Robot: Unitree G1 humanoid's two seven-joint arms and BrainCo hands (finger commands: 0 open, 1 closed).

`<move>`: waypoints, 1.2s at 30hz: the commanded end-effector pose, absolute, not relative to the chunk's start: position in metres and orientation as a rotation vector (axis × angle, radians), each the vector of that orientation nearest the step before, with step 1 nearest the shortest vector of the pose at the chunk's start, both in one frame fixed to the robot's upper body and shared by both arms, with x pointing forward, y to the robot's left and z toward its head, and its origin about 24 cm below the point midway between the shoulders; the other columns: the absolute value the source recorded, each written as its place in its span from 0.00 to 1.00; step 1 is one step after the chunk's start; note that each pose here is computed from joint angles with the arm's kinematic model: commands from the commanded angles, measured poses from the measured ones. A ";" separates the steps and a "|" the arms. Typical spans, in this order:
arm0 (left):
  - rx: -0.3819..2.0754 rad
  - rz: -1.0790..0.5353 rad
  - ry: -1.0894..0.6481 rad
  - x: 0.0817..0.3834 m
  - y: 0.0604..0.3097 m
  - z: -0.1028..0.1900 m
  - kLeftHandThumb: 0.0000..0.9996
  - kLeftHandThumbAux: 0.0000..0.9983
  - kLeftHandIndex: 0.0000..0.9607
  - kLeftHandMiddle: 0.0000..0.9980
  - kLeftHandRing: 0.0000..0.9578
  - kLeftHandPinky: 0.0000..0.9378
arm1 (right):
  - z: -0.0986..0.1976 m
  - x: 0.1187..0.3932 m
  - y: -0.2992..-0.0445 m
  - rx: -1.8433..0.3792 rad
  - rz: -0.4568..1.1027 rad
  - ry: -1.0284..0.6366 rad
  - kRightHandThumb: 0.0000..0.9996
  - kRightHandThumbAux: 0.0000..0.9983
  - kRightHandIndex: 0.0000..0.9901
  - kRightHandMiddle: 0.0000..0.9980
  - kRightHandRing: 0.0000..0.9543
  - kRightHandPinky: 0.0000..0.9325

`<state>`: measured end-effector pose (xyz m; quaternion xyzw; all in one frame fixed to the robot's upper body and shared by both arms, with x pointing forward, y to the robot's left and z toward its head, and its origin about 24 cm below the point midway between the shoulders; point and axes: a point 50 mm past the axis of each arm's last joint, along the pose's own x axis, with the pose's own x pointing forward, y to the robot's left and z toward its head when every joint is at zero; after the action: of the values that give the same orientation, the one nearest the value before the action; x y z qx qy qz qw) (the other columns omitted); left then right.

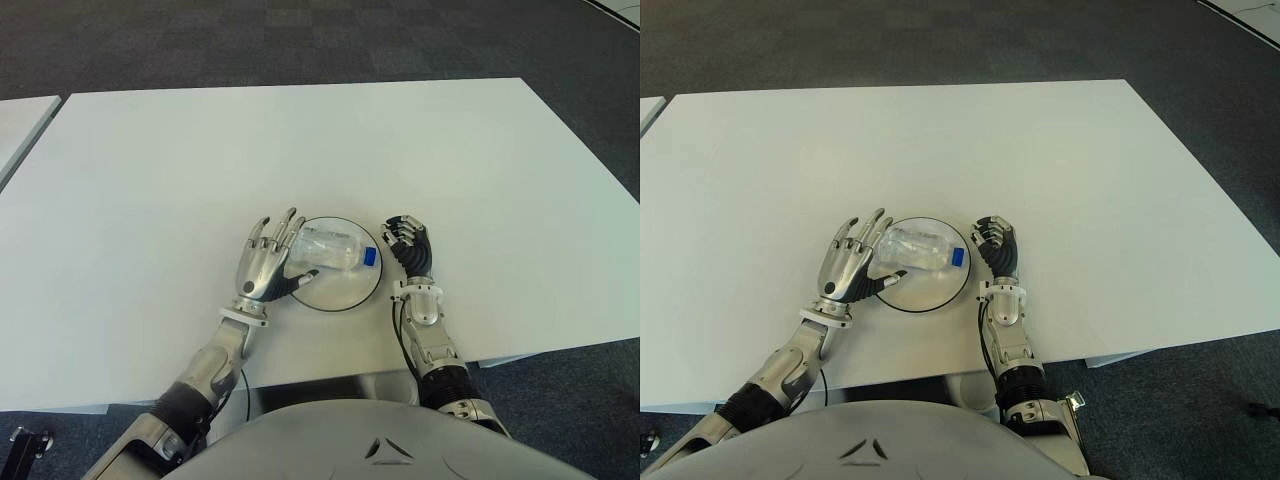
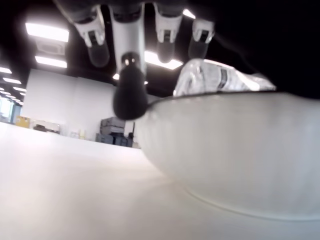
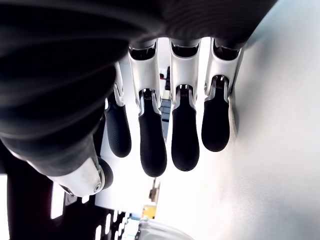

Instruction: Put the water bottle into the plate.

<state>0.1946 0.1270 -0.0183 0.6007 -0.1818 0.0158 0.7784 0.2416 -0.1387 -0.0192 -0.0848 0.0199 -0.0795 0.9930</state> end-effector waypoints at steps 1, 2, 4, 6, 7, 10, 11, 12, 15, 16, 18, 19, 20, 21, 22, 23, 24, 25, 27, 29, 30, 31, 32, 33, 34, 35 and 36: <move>1.257 0.126 -0.372 0.190 0.130 -0.026 0.00 0.48 0.00 0.00 0.00 0.00 | -0.028 0.238 -0.139 -0.173 -0.161 0.088 0.71 0.73 0.43 0.58 0.61 0.62; 1.246 0.144 -0.379 0.190 0.129 -0.026 0.00 0.48 0.00 0.00 0.00 0.00 | -0.028 0.238 -0.139 -0.173 -0.161 0.087 0.71 0.73 0.43 0.58 0.61 0.62; 1.237 0.161 -0.386 0.190 0.129 -0.026 0.00 0.48 0.00 0.00 0.00 0.00 | -0.028 0.239 -0.139 -0.173 -0.161 0.087 0.71 0.73 0.43 0.58 0.61 0.63; 1.219 0.194 -0.392 0.190 0.129 -0.027 0.00 0.48 0.00 0.00 0.00 0.00 | -0.028 0.239 -0.139 -0.172 -0.160 0.086 0.71 0.73 0.43 0.58 0.61 0.63; 1.207 0.218 -0.396 0.190 0.129 -0.027 0.01 0.48 0.00 0.00 0.00 0.00 | -0.028 0.239 -0.139 -0.171 -0.160 0.085 0.71 0.73 0.43 0.58 0.62 0.63; 1.173 0.262 -0.400 0.189 0.129 -0.029 0.02 0.48 0.00 0.00 0.00 0.00 | -0.028 0.239 -0.139 -0.171 -0.159 0.086 0.71 0.73 0.43 0.58 0.62 0.63; 1.155 0.275 -0.394 0.189 0.129 -0.030 0.02 0.48 0.00 0.00 0.00 0.00 | -0.028 0.239 -0.139 -0.171 -0.159 0.086 0.71 0.73 0.43 0.58 0.62 0.63; 1.143 0.283 -0.390 0.189 0.130 -0.031 0.03 0.48 0.00 0.00 0.00 0.00 | -0.028 0.239 -0.139 -0.171 -0.160 0.085 0.71 0.73 0.43 0.58 0.62 0.63; 1.097 0.296 -0.362 0.188 0.132 -0.034 0.03 0.48 0.00 0.00 0.00 0.00 | -0.028 0.239 -0.139 -0.172 -0.160 0.084 0.71 0.73 0.43 0.58 0.62 0.64; 1.069 0.298 -0.345 0.188 0.133 -0.034 0.03 0.48 0.00 0.00 0.00 0.00 | -0.028 0.239 -0.139 -0.172 -0.160 0.084 0.71 0.73 0.43 0.58 0.62 0.64; 1.037 0.300 -0.329 0.188 0.133 -0.035 0.03 0.48 0.00 0.00 0.00 0.00 | -0.028 0.239 -0.139 -0.173 -0.160 0.084 0.71 0.73 0.43 0.58 0.63 0.64; 0.981 0.306 -0.290 0.189 0.135 -0.035 0.03 0.48 0.00 0.00 0.00 0.00 | -0.027 0.239 -0.139 -0.173 -0.160 0.084 0.71 0.73 0.43 0.59 0.63 0.64; 0.942 0.311 -0.265 0.189 0.137 -0.036 0.03 0.48 0.00 0.00 0.00 0.00 | -0.027 0.239 -0.139 -0.173 -0.160 0.084 0.71 0.73 0.43 0.59 0.63 0.64; 0.900 0.319 -0.238 0.189 0.138 -0.036 0.03 0.48 0.00 0.00 0.00 0.00 | -0.027 0.239 -0.139 -0.172 -0.160 0.084 0.71 0.73 0.43 0.59 0.63 0.64; 0.873 0.323 -0.222 0.189 0.139 -0.036 0.02 0.48 0.00 0.00 0.00 0.00 | -0.027 0.239 -0.139 -0.172 -0.160 0.084 0.71 0.73 0.43 0.59 0.63 0.64; 0.848 0.330 -0.205 0.190 0.140 -0.037 0.02 0.48 0.00 0.00 0.00 0.00 | -0.027 0.239 -0.139 -0.172 -0.160 0.084 0.71 0.73 0.43 0.59 0.63 0.64; 0.830 0.333 -0.193 0.190 0.141 -0.037 0.02 0.48 0.00 0.00 0.00 0.00 | -0.027 0.239 -0.139 -0.172 -0.160 0.084 0.71 0.73 0.43 0.59 0.63 0.64; 0.805 0.341 -0.175 0.191 0.142 -0.037 0.01 0.49 0.00 0.00 0.00 0.00 | -0.027 0.239 -0.139 -0.171 -0.160 0.084 0.71 0.73 0.43 0.59 0.63 0.64; 0.744 0.364 -0.140 0.193 0.144 -0.037 0.01 0.49 0.00 0.00 0.00 0.00 | -0.027 0.239 -0.139 -0.171 -0.159 0.084 0.71 0.73 0.43 0.59 0.63 0.64; 0.682 0.390 -0.110 0.194 0.146 -0.037 0.01 0.49 0.00 0.00 0.00 0.00 | -0.027 0.239 -0.139 -0.169 -0.158 0.083 0.71 0.73 0.43 0.59 0.63 0.64; 0.663 0.398 -0.101 0.194 0.147 -0.037 0.01 0.49 0.00 0.00 0.00 0.00 | -0.027 0.239 -0.139 -0.169 -0.158 0.082 0.71 0.73 0.43 0.59 0.63 0.64; 0.627 0.410 -0.080 0.195 0.147 -0.038 0.01 0.52 0.00 0.00 0.00 0.00 | -0.027 0.239 -0.140 -0.168 -0.158 0.081 0.71 0.73 0.43 0.59 0.63 0.64; 0.575 0.423 -0.049 0.195 0.149 -0.038 0.01 0.52 0.00 0.00 0.00 0.00 | -0.027 0.239 -0.140 -0.167 -0.157 0.079 0.71 0.73 0.43 0.59 0.63 0.64; 0.539 0.432 -0.029 0.195 0.150 -0.039 0.02 0.53 0.00 0.00 0.00 0.00 | -0.027 0.239 -0.140 -0.166 -0.157 0.078 0.71 0.73 0.43 0.59 0.62 0.64; 0.516 0.436 -0.017 0.195 0.150 -0.039 0.03 0.54 0.00 0.00 0.00 0.00 | -0.027 0.239 -0.140 -0.166 -0.157 0.077 0.71 0.73 0.43 0.59 0.62 0.64; 0.494 0.438 -0.007 0.195 0.151 -0.040 0.03 0.55 0.00 0.00 0.00 0.00 | -0.027 0.239 -0.140 -0.166 -0.157 0.076 0.71 0.73 0.43 0.59 0.62 0.64; 0.482 0.439 -0.003 0.195 0.151 -0.040 0.03 0.55 0.00 0.00 0.00 0.00 | -0.027 0.239 -0.140 -0.166 -0.157 0.075 0.71 0.73 0.43 0.59 0.62 0.64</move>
<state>0.2068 0.1504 -0.0244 0.2536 -0.0531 0.2215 0.9401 0.2434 -0.1386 -0.0190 -0.0840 0.0163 -0.0782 0.9933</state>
